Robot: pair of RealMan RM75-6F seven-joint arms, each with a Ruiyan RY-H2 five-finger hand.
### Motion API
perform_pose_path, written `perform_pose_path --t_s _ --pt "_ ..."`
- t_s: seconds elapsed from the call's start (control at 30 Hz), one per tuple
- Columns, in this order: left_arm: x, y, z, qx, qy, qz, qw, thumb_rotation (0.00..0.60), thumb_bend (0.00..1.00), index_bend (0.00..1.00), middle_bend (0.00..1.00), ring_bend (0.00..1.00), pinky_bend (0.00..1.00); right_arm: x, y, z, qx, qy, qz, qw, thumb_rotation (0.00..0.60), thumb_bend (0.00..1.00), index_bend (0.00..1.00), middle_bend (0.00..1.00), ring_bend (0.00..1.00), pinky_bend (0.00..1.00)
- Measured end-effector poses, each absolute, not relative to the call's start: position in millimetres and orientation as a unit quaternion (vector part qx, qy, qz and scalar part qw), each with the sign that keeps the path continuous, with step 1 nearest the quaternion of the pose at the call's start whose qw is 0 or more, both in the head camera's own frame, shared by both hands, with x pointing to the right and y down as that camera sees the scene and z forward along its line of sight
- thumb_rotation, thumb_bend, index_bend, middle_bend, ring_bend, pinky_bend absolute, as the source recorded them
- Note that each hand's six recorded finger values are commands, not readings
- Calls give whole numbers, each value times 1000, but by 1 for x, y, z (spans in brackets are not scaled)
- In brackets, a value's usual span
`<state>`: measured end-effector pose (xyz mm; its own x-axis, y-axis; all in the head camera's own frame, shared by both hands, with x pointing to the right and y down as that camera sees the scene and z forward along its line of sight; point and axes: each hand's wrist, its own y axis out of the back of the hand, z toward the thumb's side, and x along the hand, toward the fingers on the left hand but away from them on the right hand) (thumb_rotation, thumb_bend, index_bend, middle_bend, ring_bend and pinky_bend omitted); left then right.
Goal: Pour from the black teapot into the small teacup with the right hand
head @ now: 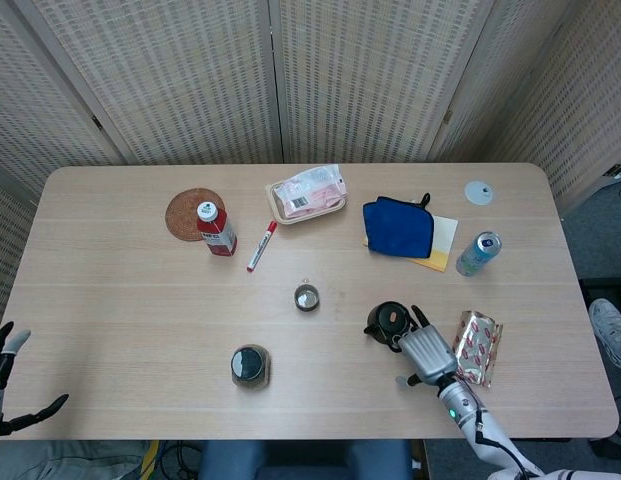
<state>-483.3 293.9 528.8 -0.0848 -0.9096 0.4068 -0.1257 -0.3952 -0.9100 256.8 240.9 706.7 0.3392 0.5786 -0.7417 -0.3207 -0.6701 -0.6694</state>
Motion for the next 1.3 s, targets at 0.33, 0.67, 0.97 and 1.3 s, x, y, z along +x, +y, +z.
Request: perform_pose_path --t_s 0.33,0.67,0.97,1.3 --pt "-488 296 525 -581 442 -597 332 355 0 104 0 0 0 250 230 711 -728 -105 563 377 503 0 756 887 810 0" --pt "-489 296 524 -579 443 -598 332 353 0 104 0 0 0 241 198 703 -745 -145 545 356 497 0 871 991 922 93" --pt "-486 295 525 -584 441 -596 330 320 0 104 0 0 0 237 175 696 -757 -177 529 340 349 0 899 1000 945 101" --pt "-485 293 526 -587 441 -594 328 255 0 108 0 0 0 236 166 686 -759 -194 514 350 340 25 927 1000 961 190"
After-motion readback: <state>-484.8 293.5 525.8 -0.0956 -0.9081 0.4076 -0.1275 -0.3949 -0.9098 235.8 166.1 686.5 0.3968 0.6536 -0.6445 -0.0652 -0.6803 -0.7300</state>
